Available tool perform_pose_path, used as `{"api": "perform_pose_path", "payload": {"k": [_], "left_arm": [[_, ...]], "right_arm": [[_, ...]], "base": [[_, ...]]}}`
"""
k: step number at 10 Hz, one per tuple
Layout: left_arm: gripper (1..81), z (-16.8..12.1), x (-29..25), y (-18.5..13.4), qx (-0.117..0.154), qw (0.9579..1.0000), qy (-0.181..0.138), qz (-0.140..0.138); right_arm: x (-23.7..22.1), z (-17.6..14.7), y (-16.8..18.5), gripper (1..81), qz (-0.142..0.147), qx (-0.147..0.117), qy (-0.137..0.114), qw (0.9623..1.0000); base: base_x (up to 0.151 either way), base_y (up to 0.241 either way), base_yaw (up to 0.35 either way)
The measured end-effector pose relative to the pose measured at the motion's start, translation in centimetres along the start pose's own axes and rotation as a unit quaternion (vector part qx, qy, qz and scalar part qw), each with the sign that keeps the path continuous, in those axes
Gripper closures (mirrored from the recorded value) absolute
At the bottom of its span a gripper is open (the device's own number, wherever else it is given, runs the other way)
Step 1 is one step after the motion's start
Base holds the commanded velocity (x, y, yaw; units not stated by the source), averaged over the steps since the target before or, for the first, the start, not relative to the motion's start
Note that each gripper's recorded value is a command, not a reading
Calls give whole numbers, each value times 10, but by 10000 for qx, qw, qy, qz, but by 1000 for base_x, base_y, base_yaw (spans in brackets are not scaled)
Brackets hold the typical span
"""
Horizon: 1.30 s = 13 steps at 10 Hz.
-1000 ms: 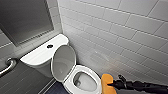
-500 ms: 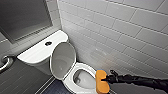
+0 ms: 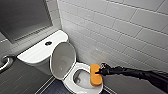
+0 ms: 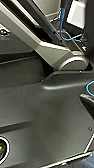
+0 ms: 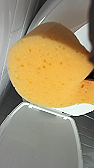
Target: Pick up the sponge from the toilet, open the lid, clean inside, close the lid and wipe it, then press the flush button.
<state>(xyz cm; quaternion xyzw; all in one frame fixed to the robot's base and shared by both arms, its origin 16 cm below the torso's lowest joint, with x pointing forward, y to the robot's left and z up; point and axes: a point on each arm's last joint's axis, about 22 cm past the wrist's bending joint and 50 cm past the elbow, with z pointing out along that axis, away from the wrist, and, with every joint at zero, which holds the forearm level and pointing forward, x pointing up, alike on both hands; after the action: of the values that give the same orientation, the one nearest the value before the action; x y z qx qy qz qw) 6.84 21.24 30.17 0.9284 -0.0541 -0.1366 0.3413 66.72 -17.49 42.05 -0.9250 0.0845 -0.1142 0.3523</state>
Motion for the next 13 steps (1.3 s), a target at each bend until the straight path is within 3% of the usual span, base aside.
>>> {"api": "perform_pose_path", "payload": {"k": [3, 7, 10, 13], "left_arm": [[10, 12, -11, 4, -14, 10000, 30, -81], [10, 22, -13, -16, 92, 9999, 58, -123], [10, 22, -45, -16, 163, 9989, -39, -428], [10, 25, -48, -10, 134, 9988, -11, -473]], "right_arm": [[22, 7, 13, 811, 22, -224, 118, 9997], [26, 29, 14, 811, -31, -165, 118, 9998], [7, 79, 19, 811, 112, -158, -164, 9997], [18, 109, -5, 811, 72, -125, -81, 9999]], "base": [[0, 0, 0], [0, 0, 0], [0, 0, 0], [0, 0, 0]]}}
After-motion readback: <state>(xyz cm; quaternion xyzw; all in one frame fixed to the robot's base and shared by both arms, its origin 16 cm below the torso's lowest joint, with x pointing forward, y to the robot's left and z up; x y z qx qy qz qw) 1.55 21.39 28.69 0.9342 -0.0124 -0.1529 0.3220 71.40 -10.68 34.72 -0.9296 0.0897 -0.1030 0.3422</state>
